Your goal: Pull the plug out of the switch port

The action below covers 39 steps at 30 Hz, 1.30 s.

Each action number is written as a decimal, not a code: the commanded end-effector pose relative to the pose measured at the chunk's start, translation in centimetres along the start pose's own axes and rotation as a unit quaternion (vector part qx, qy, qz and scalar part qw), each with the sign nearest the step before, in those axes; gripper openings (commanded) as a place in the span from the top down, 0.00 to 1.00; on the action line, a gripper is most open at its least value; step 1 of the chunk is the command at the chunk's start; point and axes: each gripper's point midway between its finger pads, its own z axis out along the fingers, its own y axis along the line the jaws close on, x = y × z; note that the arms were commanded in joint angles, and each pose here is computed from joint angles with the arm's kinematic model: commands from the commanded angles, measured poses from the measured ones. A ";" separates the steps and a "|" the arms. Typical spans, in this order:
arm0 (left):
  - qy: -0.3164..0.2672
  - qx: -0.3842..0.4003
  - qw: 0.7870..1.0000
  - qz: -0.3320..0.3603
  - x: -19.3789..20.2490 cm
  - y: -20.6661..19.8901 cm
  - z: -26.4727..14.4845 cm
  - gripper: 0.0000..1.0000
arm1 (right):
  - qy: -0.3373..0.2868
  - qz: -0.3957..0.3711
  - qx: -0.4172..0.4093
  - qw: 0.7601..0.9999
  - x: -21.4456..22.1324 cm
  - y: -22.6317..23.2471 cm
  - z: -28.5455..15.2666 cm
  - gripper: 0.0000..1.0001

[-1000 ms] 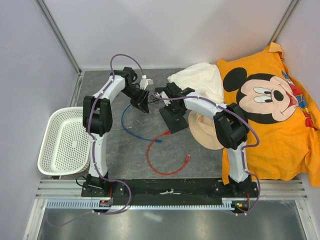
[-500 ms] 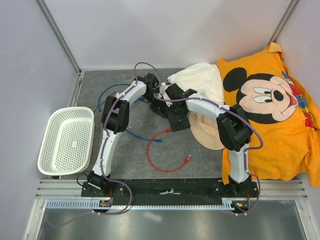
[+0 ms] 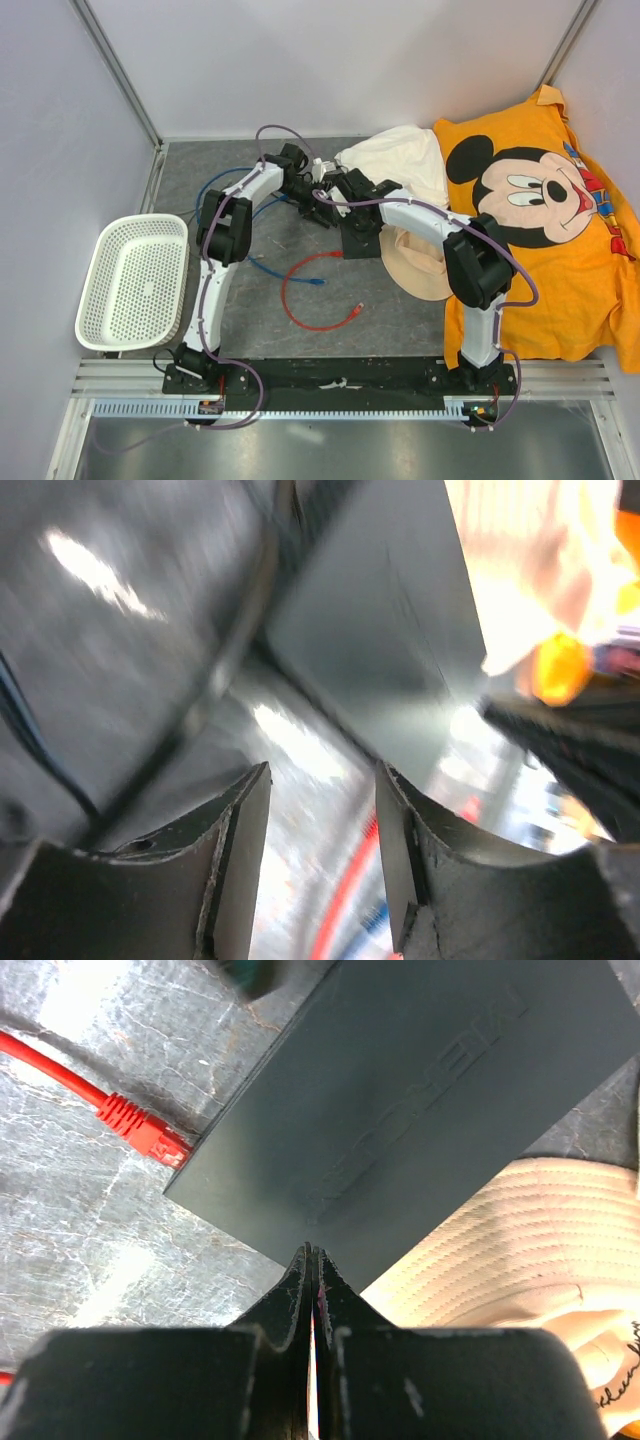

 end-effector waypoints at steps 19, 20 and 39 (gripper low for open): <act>0.048 0.125 0.989 -0.058 6.8 -4.1 0.9 0.49 | 0.027 0.005 -0.020 0.999 1.1 0.6 2.8 1.00; 0.055 0.128 0.989 -0.058 7.2 -4.4 1.2 0.50 | 0.027 0.005 -0.020 0.999 1.1 0.6 2.7 1.00; 0.073 0.142 0.982 -0.103 7.1 -3.6 3.2 0.54 | 0.031 0.007 -0.021 0.999 1.3 0.6 2.7 1.00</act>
